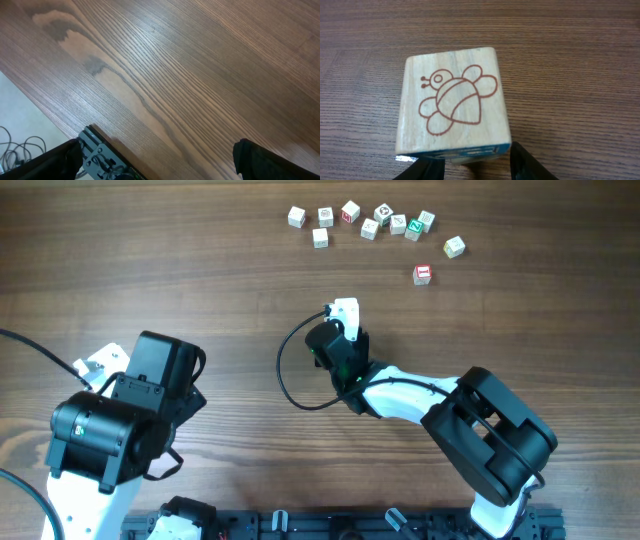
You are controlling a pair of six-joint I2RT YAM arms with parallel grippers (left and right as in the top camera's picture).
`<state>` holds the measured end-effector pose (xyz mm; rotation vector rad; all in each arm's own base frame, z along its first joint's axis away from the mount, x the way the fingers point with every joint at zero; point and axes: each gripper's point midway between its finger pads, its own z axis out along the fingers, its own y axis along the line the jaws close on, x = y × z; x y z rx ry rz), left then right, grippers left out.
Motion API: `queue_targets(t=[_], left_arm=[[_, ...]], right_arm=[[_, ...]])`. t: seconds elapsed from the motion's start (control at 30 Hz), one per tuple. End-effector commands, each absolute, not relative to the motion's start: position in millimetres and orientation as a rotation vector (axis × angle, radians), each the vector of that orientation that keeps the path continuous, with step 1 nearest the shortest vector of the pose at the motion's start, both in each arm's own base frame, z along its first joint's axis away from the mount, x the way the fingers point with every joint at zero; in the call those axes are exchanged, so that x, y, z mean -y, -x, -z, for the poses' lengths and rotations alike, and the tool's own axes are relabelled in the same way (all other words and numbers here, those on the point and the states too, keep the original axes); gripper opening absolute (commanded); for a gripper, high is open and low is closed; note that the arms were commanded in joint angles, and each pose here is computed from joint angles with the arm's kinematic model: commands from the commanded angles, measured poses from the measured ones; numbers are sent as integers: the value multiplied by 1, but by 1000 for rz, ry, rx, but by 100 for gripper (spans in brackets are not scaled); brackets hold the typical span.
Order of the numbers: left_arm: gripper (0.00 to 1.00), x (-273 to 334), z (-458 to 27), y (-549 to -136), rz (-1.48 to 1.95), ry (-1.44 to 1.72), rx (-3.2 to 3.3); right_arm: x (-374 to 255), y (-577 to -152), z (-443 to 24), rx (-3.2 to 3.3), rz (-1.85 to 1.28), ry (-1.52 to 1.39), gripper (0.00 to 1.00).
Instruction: Form a tower
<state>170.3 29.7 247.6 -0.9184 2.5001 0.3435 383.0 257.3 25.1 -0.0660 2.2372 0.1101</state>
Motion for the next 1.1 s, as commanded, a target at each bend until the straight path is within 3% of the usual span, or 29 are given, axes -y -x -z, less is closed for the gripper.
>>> queue_targets(t=[0.0, 0.3, 0.33, 0.43, 0.57, 0.77, 1.07], left_arm=[[100, -31, -248, -170, -339, 949, -2483], [100, -31, -248, -170, -338, 949, -2483], [100, -31, -248, -170, -338, 949, -2483], [100, -31, -248, -170, -339, 949, -2483], [100, -31, -248, -170, -339, 949, -2483], [100, -31, -248, -170, -339, 949, -2483], [100, -31, -248, -170, -339, 949, -2483]], right_arm=[[-256, -383, -17, -2254, -111, 71, 39], [-256, -384, -17, -2252, -112, 71, 31], [-256, -384, -17, -2253, -112, 71, 33], [-256, -384, -17, -2252, -112, 70, 57], [-256, -384, -17, -2252, -112, 71, 61], [-256, -384, -17, -2253, -112, 71, 44], [-256, -384, -17, -2253, -114, 69, 37]])
